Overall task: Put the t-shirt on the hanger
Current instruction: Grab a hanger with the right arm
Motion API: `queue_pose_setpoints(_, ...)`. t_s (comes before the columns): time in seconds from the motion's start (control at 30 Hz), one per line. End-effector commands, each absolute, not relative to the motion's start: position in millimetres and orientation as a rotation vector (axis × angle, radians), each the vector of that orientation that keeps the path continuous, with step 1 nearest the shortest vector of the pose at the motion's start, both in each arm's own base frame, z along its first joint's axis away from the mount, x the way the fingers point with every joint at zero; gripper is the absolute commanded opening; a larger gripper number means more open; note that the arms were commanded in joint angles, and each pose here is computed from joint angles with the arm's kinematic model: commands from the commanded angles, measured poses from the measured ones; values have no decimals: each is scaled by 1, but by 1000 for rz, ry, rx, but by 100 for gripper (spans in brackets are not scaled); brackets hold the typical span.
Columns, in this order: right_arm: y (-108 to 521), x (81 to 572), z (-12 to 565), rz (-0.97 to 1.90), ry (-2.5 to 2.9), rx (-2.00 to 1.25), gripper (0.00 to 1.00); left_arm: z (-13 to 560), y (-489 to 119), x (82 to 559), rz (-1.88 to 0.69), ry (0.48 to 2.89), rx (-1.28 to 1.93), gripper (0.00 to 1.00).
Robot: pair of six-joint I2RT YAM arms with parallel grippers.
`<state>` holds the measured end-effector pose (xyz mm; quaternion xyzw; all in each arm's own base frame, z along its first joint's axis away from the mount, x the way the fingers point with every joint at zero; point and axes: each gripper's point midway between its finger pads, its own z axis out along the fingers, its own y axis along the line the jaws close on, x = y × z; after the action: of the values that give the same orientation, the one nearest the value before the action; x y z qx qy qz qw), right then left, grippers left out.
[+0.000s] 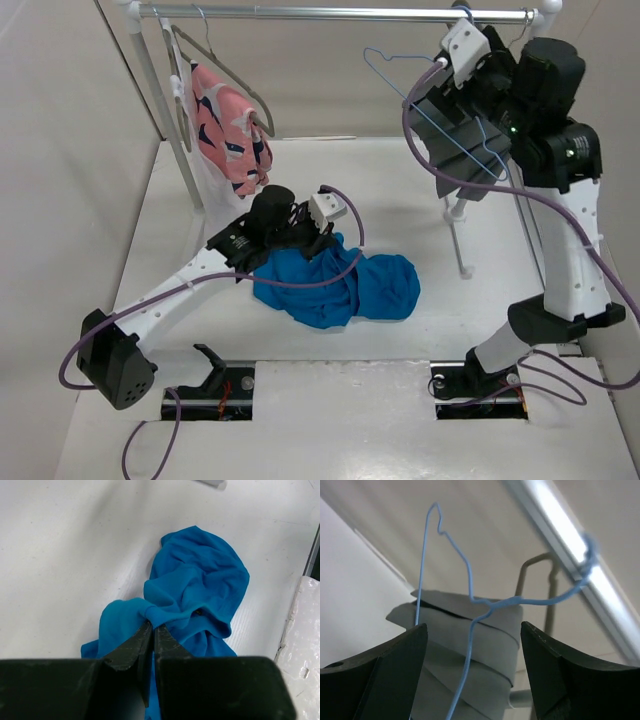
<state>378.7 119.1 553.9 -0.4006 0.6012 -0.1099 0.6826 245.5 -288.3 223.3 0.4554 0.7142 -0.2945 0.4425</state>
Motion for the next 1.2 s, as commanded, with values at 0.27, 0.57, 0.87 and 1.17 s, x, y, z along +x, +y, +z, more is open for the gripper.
queue_pose_setpoints(0.27,122,417,520,-205,1310,-961,44,228,-286,242,-729,1728,1103,0)
queue_pose_setpoints(0.57,146,378,516,-4,1219,-974,0,229,-285,246,-709,1726,1088,0)
queue_pose_setpoints(0.87,151,336,555,9,1122,-930,0,238,-290,254,-700,1715,1079,0)
queue_pose_setpoints(1.17,162,345,527,80,1155,-998,0,239,-292,255,-706,1720,1071,0)
